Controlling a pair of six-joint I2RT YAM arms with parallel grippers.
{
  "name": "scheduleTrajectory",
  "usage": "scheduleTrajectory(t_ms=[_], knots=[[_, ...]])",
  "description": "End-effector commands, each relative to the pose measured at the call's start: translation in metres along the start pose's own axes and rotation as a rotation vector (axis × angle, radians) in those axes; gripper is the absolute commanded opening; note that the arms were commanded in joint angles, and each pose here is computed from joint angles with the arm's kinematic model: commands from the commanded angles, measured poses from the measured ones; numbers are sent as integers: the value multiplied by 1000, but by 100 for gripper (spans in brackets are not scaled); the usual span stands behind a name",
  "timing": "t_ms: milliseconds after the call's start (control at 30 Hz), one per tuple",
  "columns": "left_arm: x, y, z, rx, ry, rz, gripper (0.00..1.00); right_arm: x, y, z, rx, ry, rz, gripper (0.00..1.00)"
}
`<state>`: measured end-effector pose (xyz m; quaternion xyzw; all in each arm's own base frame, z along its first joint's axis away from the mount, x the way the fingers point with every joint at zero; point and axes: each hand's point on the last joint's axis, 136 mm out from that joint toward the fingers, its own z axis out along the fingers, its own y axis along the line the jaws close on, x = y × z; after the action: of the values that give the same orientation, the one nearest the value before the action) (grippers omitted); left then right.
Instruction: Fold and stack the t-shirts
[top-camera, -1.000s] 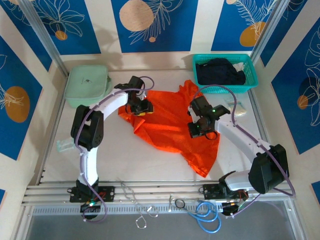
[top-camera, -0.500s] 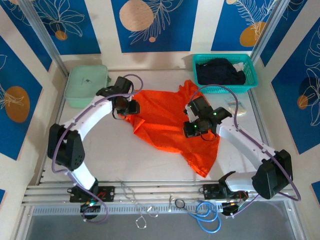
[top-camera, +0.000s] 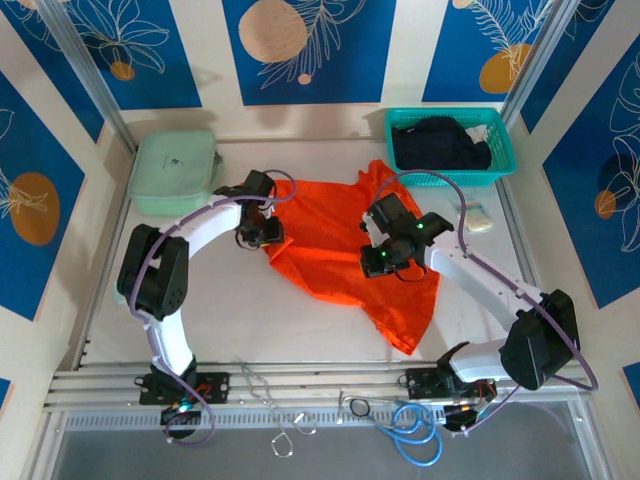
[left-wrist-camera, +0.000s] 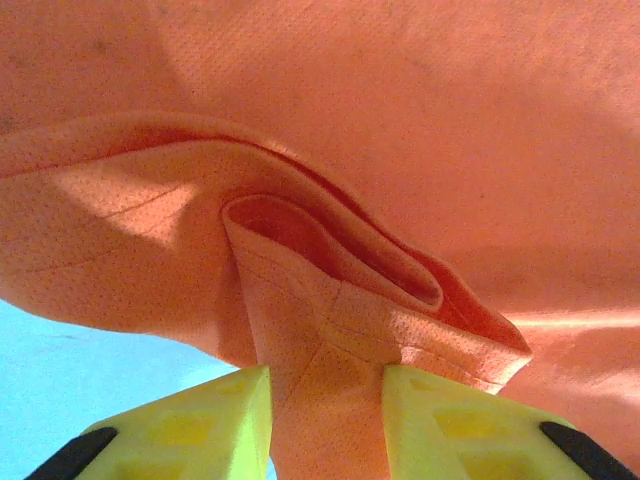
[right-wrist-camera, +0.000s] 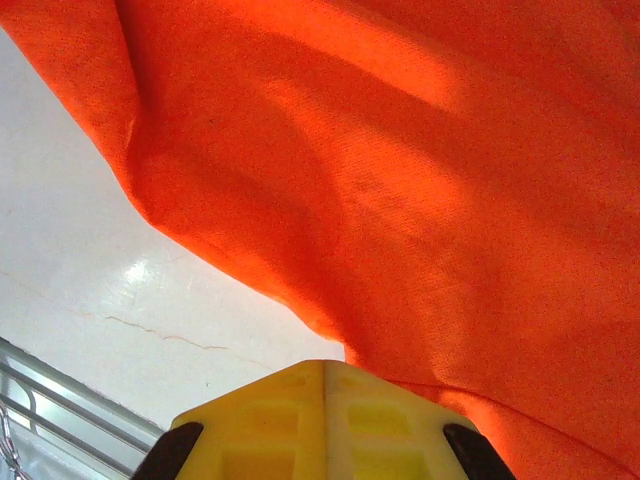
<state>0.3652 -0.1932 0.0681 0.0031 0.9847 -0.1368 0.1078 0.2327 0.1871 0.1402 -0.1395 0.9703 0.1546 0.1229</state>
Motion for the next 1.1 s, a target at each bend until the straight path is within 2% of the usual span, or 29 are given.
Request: scheduleTrajectory(t_ms=[0, 233, 433, 600, 833, 1067], knots=[[-10, 2, 6, 2, -10, 1, 36, 3, 5, 0, -13, 27, 12, 0], [-17, 4, 17, -20, -10, 16, 39, 3, 9, 3, -18, 40, -1, 0], [-23, 0, 14, -3, -37, 12, 15, 2, 17, 12, -41, 66, -17, 0], [-26, -3, -2, 11, -77, 2, 5, -3, 26, 31, -74, 91, 16, 0], [-18, -2, -41, 13, -137, -11, 6, -52, 17, 72, -101, 34, 174, 0], [11, 15, -59, -30, -130, -32, 12, -91, -15, 123, -51, 88, 296, 0]])
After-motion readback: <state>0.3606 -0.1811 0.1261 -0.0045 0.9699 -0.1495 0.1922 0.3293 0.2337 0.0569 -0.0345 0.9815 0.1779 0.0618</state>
